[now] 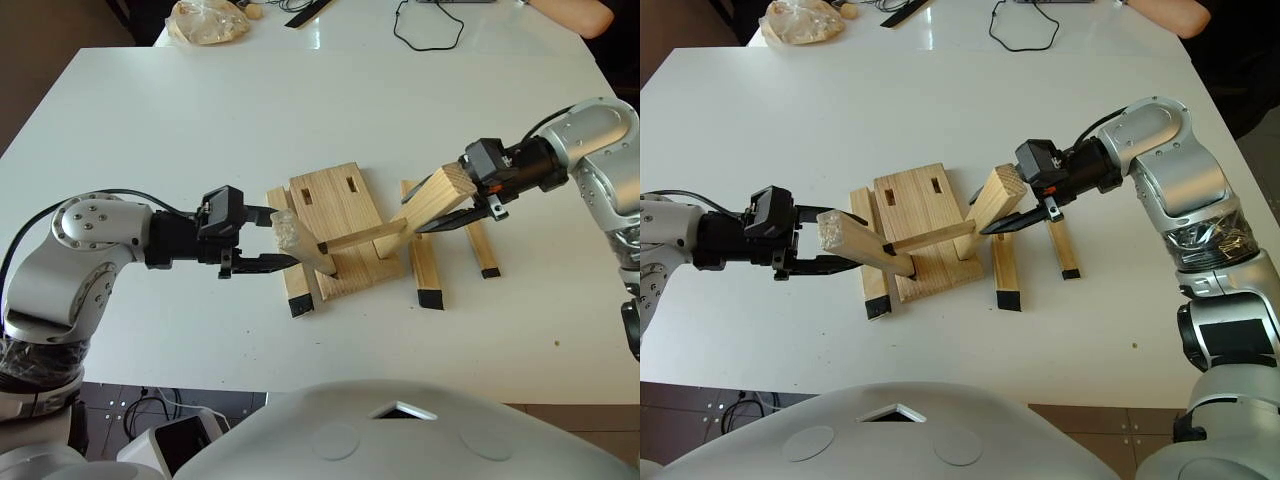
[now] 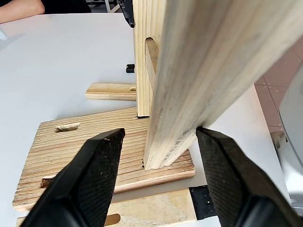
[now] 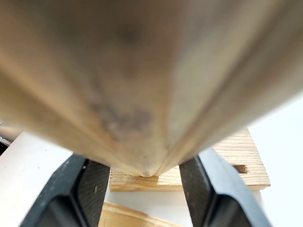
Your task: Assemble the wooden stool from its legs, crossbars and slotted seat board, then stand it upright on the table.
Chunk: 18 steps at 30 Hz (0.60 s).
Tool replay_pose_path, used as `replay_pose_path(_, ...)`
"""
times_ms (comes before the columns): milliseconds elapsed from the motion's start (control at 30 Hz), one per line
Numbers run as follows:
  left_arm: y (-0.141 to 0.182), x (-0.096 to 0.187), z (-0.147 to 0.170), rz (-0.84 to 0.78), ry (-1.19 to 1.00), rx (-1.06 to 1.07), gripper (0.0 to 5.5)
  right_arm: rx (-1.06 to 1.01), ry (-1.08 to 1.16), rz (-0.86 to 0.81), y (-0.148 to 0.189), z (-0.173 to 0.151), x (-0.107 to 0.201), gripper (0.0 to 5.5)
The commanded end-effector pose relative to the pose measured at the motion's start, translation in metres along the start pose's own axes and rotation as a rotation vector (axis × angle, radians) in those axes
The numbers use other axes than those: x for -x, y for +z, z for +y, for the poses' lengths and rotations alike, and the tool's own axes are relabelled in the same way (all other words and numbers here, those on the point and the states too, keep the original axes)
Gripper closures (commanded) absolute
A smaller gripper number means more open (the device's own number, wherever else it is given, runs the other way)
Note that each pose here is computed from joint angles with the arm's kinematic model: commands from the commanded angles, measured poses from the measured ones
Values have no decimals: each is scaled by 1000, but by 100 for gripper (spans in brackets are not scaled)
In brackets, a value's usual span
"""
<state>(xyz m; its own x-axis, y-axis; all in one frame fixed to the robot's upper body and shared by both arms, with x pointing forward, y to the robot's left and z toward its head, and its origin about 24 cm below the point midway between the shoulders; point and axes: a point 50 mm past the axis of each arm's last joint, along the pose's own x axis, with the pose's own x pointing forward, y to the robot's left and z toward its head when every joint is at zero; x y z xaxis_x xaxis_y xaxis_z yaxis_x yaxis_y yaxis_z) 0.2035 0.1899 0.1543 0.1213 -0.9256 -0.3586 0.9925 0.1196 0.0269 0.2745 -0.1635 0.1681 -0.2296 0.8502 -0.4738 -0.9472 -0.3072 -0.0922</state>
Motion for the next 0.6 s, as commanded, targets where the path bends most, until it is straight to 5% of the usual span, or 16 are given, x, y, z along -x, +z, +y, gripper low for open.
replay_pose_path(33, 11, -38, -2, -159, -52, -11, 271, -67, 339, 85, -23, 24, -92, 347)
replay_pose_path(433, 0, -27, 11, -79, 47, 10, 271, -134, 242, 46, -28, 26, -75, 347)
replay_pose_path(600, -31, -21, 25, 76, 175, -5, 196, -144, 131, 7, -18, 16, -51, 347)
